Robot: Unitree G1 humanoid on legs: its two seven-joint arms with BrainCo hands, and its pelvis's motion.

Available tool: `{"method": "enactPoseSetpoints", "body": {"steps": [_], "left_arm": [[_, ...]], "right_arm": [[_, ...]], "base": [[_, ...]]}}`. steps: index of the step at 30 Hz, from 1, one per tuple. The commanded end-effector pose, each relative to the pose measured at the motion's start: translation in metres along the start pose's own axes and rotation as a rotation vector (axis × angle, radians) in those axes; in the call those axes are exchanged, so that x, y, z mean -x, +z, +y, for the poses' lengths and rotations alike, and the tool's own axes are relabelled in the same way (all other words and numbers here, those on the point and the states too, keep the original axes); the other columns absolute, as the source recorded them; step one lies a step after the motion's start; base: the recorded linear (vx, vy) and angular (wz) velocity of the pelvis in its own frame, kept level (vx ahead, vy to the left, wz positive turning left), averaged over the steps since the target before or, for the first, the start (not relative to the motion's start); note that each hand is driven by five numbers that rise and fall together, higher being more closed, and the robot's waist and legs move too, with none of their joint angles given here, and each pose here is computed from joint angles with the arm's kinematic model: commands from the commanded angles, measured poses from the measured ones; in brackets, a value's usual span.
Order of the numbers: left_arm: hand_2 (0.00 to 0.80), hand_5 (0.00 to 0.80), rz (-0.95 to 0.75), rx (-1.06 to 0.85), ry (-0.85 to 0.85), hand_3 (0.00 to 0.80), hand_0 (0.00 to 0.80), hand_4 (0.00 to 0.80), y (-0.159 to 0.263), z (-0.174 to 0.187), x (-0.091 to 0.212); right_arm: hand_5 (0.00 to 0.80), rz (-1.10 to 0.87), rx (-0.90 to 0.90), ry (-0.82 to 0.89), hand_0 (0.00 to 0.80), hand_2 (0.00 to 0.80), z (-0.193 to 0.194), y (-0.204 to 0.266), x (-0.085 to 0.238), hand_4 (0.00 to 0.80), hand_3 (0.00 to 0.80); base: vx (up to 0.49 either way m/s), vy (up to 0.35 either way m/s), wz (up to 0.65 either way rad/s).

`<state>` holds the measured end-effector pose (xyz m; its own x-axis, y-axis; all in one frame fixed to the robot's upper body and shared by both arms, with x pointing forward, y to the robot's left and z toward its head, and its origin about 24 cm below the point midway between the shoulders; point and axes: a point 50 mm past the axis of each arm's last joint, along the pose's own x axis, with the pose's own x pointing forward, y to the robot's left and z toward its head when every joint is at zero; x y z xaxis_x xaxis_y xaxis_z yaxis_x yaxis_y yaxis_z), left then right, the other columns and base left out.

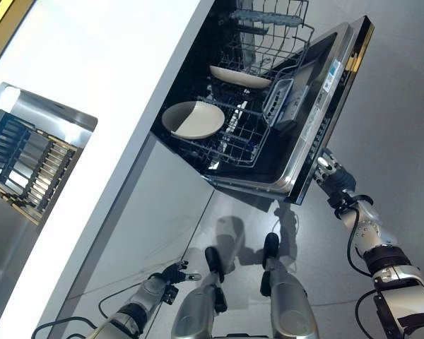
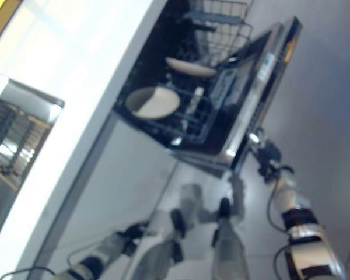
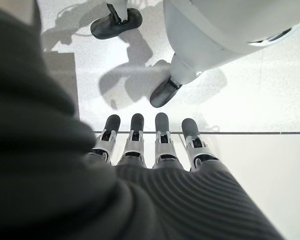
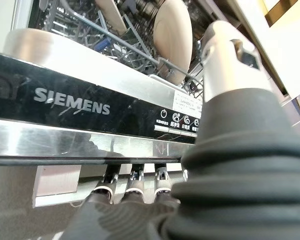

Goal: Take plates into dishwasher

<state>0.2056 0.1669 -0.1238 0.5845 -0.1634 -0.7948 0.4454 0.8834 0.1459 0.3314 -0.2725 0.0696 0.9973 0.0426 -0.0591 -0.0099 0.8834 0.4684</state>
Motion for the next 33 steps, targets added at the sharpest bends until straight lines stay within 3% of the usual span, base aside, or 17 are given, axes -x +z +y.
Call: {"method": "enactPoseSetpoints", "body": {"steps": [1,20,33], "left_arm": [[0.000,0.000,0.000,-0.086,0.045,0.000,0.000,0.000,0.003,0.024,0.005],[0.000,0.000,0.036,-0.054,0.058,0.000,0.000,0.000,-0.012,0.024,0.008],[0.000,0.000,0.059,-0.020,0.076,0.000,0.000,0.000,-0.025,0.027,0.012]], "right_arm": [[0.000,0.061,-0.094,0.607,0.000,0.000,0.153,-0.030,-0.032,0.000,0.000],[0.000,0.050,-0.038,0.768,0.000,0.000,0.186,-0.031,-0.028,0.000,0.000],[0.000,0.035,-0.040,0.790,0.000,0.000,0.191,-0.028,-0.030,0.000,0.000]], "base": [[0.040,-0.003,-0.05],[0.029,0.028,-0.01],[0.017,0.062,0.21]]}}
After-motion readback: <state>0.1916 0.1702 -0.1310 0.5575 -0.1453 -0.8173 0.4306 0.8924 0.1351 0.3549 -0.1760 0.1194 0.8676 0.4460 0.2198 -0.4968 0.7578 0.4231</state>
